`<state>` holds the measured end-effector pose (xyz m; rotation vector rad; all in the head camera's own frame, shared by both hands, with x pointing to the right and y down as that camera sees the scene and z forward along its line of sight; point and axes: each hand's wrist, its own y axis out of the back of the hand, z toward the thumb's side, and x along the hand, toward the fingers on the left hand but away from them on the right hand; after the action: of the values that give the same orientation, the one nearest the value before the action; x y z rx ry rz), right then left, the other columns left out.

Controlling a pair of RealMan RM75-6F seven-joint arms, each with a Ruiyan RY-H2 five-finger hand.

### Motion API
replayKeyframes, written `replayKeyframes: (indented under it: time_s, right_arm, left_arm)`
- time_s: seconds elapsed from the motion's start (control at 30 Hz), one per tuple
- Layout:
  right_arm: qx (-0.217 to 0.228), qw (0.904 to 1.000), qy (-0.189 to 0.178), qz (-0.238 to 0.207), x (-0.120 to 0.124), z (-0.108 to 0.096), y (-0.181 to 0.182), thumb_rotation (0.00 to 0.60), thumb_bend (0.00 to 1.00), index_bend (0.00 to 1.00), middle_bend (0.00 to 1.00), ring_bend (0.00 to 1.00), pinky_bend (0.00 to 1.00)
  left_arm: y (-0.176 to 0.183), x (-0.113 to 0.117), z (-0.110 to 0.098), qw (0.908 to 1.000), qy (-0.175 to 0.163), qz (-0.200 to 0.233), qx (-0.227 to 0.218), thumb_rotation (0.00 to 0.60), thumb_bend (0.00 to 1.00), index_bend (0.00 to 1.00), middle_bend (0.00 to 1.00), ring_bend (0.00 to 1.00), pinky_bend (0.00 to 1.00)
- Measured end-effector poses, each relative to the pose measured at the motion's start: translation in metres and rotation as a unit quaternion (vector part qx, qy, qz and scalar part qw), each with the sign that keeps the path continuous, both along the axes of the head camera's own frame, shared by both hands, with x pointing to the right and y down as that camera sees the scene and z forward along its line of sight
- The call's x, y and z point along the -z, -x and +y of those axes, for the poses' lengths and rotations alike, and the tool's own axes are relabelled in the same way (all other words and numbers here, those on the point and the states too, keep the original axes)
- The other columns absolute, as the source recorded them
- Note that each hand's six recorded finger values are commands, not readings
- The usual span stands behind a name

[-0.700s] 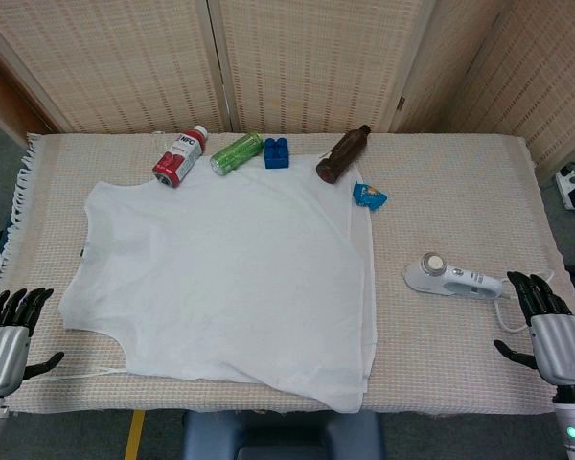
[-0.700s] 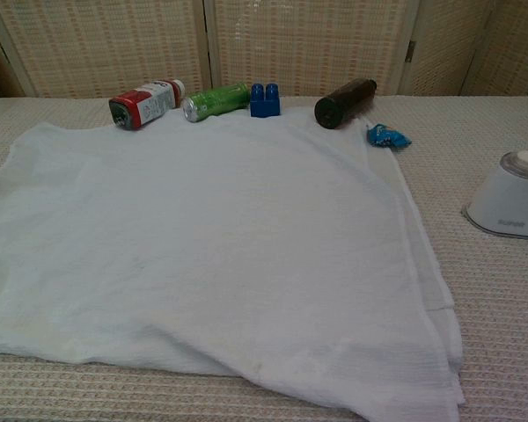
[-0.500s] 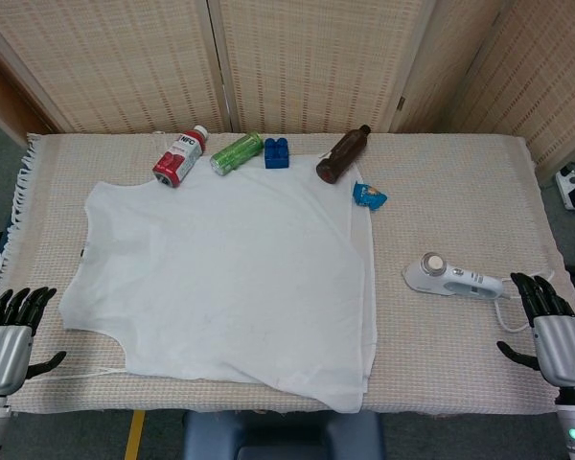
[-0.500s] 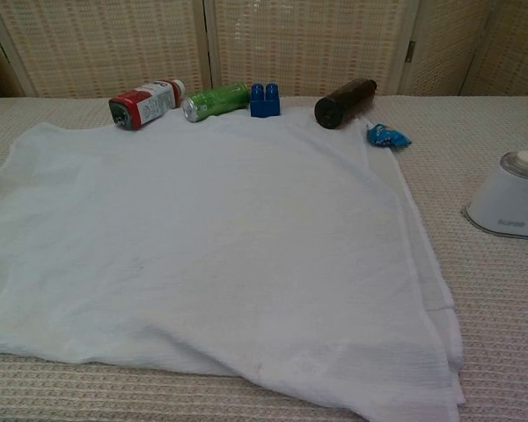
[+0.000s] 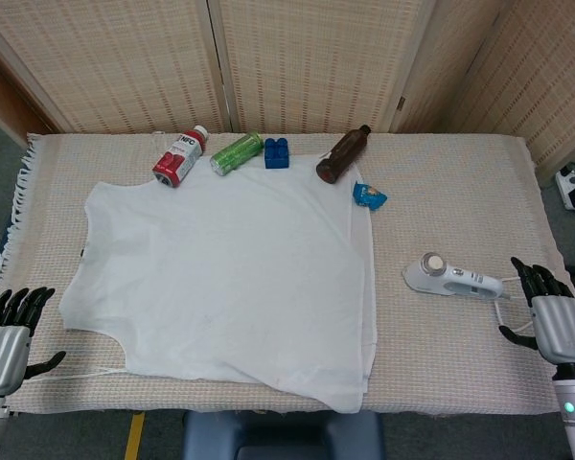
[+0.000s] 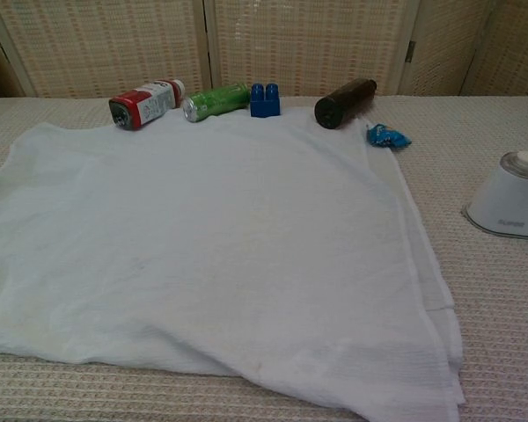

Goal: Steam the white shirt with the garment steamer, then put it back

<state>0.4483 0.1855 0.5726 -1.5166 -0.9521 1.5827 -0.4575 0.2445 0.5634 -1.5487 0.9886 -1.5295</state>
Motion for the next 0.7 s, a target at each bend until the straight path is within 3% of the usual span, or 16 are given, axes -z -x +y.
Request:
replayKeyframes:
  time_s: [0.4, 0.7]
  right_arm:
    - [-0.035, 0.9961, 0.075, 0.030, -0.061, -0.036, -0.028, 0.600, 0.02, 0.24, 0.31, 0.24, 0.35]
    - [-0.021, 0.9940, 0.107, 0.007, -0.101, -0.048, -0.008, 0.600, 0.02, 0.32, 0.36, 0.28, 0.37]
  left_arm:
    - [0.000, -0.005, 0.005, 0.9998, 0.017, -0.003, 0.001, 0.600, 0.07, 0.15, 0.15, 0.10, 0.04]
    - [-0.003, -0.003, 0.003, 0.9998, 0.017, -0.004, -0.004, 0.600, 0.07, 0.15, 0.14, 0.10, 0.04]
